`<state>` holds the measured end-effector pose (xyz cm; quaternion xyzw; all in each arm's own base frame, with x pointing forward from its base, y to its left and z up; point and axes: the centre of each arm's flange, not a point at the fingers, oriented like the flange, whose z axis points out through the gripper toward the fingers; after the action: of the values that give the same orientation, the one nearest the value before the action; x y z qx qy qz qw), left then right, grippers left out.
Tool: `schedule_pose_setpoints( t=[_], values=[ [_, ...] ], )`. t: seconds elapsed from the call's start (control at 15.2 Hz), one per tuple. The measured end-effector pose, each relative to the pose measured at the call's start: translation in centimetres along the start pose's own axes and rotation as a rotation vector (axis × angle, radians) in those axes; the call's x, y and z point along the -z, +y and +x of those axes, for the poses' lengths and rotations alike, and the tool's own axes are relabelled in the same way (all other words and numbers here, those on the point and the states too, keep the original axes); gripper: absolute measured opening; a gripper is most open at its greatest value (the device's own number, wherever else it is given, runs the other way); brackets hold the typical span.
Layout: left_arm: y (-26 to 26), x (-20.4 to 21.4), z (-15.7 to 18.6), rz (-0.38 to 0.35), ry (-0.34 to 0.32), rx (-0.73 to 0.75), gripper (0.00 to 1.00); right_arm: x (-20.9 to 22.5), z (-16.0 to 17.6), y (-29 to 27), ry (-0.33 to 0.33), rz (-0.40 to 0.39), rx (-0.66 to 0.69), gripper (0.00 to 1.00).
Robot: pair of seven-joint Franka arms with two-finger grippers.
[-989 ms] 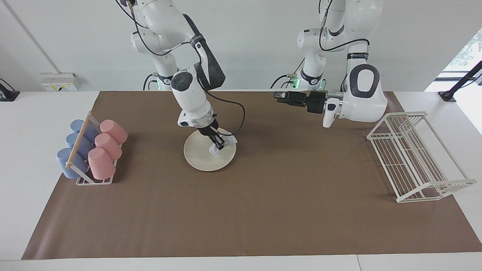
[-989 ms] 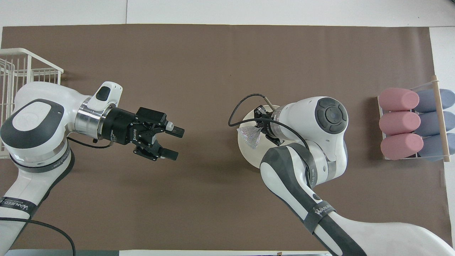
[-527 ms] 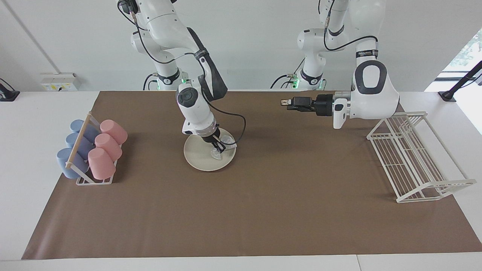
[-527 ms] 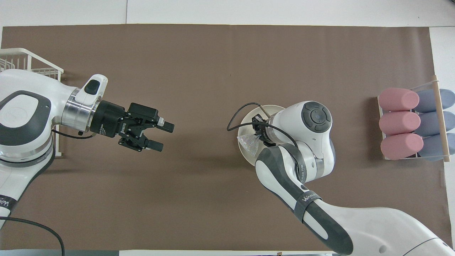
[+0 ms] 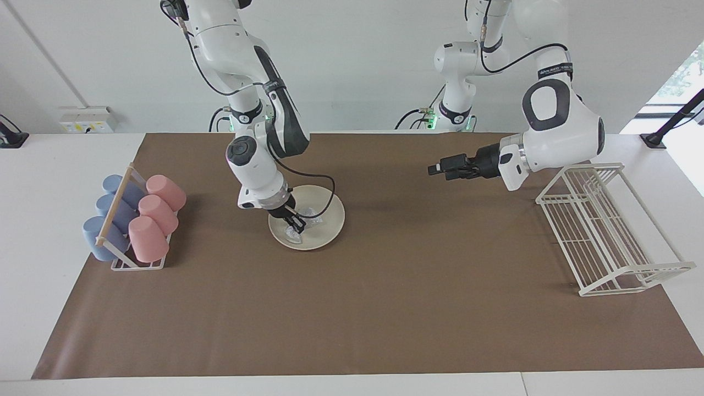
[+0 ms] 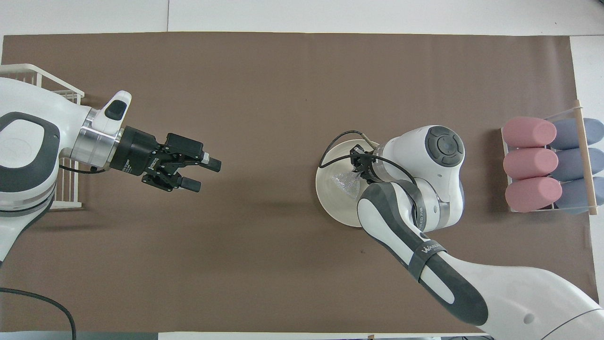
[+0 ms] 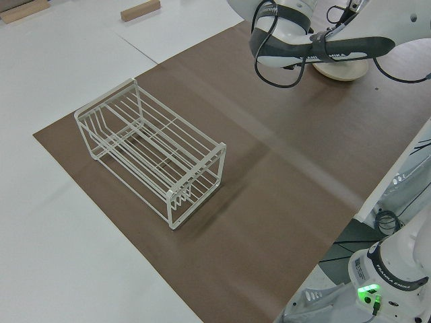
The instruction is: Wipe plate with sponge
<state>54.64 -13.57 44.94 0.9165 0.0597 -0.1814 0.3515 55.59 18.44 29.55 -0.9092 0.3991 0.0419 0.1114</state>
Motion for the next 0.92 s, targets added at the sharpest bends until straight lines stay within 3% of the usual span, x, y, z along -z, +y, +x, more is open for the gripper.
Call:
schedule_pose_setpoints(
  t=[0.2,0.53,0.73,0.92],
  values=[
    [-0.7,0.5,0.3,0.083,0.030,-0.012,1.00,-0.3,-1.0,-0.4,-0.004,-0.004,-0.022,0.10],
    [-0.8,2.9,0.7,0.278,0.104,-0.066,1.00,-1.7,-7.3,-2.6,-0.013,-0.010,-0.153,0.10],
    [-0.3,4.5,0.7,0.365,0.142,-0.097,1.00,-1.6,-6.8,-2.5,-0.011,-0.007,-0.156,0.10],
    [-0.3,5.4,0.8,0.394,0.165,-0.102,1.00,-1.1,-4.5,-1.8,-0.004,0.001,-0.100,0.10]
  ],
)
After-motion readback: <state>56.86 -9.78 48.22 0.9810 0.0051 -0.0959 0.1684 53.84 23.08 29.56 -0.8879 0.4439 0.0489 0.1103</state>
